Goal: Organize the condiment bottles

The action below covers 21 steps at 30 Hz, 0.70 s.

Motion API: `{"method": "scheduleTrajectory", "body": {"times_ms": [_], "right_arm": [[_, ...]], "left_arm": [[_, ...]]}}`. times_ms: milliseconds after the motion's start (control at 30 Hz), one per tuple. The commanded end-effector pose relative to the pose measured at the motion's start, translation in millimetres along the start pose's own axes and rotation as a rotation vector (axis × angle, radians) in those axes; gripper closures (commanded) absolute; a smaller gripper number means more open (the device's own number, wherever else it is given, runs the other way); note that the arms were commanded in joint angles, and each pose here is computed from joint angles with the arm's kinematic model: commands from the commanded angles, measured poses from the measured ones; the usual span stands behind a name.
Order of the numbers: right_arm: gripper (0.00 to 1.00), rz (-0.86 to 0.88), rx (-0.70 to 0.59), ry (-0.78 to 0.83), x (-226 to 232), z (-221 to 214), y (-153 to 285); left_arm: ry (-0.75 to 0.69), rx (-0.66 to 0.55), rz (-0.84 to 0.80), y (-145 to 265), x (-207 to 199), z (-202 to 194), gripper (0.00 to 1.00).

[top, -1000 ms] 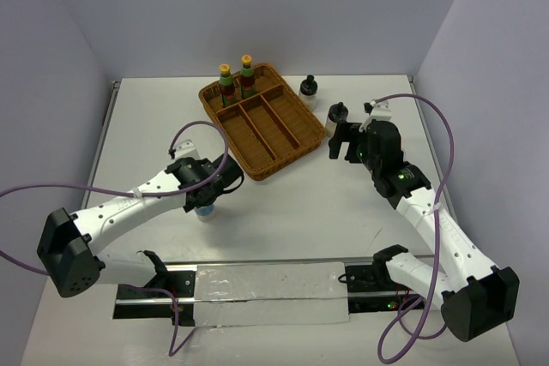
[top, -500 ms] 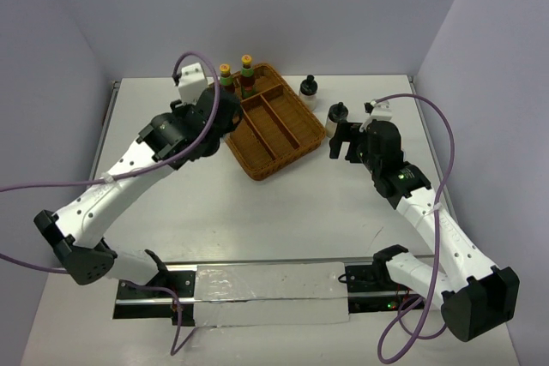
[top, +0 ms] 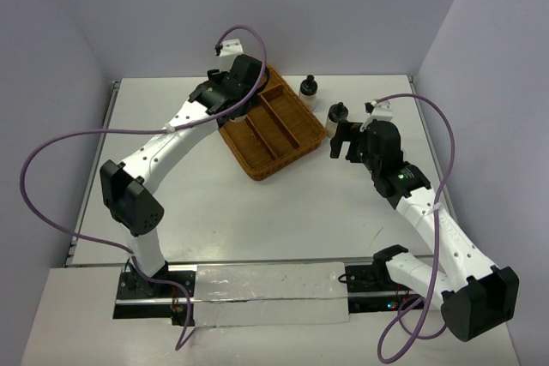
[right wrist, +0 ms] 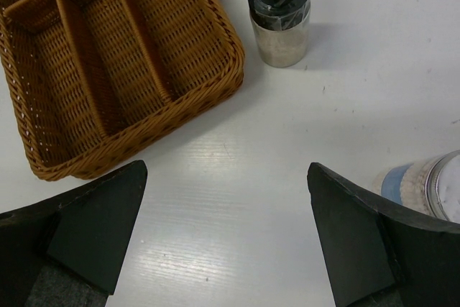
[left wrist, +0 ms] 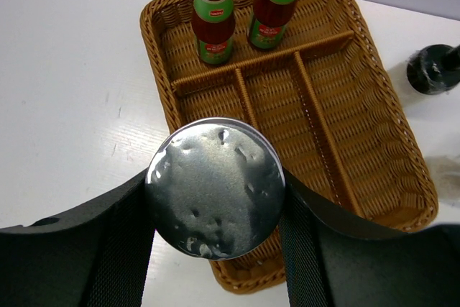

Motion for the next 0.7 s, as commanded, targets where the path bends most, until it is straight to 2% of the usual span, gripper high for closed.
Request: {"method": "scheduleTrajectory", "body": {"times_ms": [0, 300, 667], "right_arm": [[0.00, 0.004, -0.025, 0.000, 3.8, 5.4, -6.5], [0.00, 0.010, -0.010, 0.001, 7.2, 3.8, -14.8], [0.00, -0.004, -0.017, 0.002, 5.6, 6.1, -13.4]], "left_arm": [[0.098, -0.102, -0.021, -12.7, 3.8, 40.1, 0.90], [0.097, -0.013, -0.026, -71.4, -11.5, -3.5, 0.90], [0.085, 0.106, 0.004, -108.9, -25.9, -59.2, 0.90]]}}
Point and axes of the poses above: each gripper's point midway between its finger pads, its own y axis back along the fingers, its own x axis along the line the jaws close on, z = x × y, the point moved 1 cm from there along y, back along the fingers, and after that the axes turned 15 degrees about -y, right-handed, at the moved point
